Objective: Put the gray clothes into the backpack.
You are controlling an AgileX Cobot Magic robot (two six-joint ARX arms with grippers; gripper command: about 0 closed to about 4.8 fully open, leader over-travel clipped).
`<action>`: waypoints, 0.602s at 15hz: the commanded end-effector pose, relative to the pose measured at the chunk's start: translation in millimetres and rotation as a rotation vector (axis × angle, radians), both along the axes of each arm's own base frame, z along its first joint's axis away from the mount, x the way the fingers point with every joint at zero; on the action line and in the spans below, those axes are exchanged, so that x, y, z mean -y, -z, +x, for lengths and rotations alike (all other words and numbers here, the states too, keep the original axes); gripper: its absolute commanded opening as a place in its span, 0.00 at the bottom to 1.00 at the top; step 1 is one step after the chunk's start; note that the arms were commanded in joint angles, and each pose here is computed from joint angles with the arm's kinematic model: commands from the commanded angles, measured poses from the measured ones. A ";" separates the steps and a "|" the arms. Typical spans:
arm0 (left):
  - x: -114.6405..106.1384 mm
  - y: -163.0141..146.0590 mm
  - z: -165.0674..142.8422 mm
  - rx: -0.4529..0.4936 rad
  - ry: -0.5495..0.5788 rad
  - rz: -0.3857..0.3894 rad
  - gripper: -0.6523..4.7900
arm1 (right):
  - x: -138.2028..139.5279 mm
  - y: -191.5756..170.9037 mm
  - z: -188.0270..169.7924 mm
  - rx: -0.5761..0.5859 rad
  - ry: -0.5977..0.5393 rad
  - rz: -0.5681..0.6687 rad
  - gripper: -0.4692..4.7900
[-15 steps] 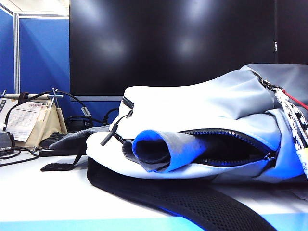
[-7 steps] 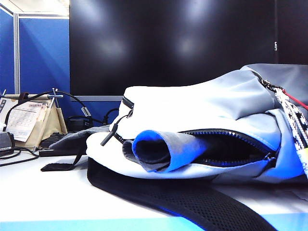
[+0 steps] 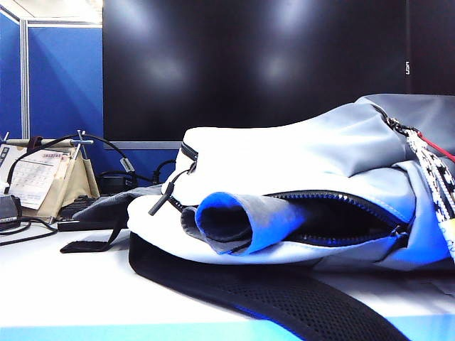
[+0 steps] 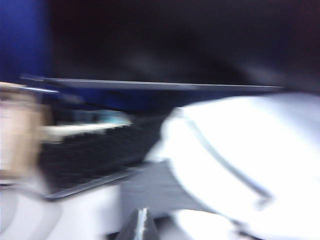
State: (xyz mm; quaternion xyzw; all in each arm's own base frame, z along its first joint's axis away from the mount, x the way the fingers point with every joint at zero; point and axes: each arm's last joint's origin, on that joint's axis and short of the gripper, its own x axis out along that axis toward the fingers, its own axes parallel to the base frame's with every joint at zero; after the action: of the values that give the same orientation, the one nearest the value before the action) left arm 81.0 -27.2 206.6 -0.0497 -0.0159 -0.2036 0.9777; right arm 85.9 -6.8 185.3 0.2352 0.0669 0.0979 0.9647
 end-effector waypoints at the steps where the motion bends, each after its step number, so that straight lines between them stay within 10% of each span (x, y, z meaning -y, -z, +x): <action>1: -8.0 15.1 6.9 -0.012 -0.124 0.061 0.11 | -0.1 -2.5 -0.2 0.021 -0.001 -0.007 0.07; 9: -24.8 38.0 16.3 -0.003 -0.328 0.062 0.11 | -0.1 -2.5 -0.2 0.021 -0.001 -0.007 0.07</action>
State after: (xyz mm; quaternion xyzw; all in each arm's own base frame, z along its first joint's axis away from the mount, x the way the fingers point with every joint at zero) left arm 97.4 -3.4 166.7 -0.0187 -0.0059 -0.0480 0.9987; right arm 85.9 -6.8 185.3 0.2352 0.0669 0.0979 0.9647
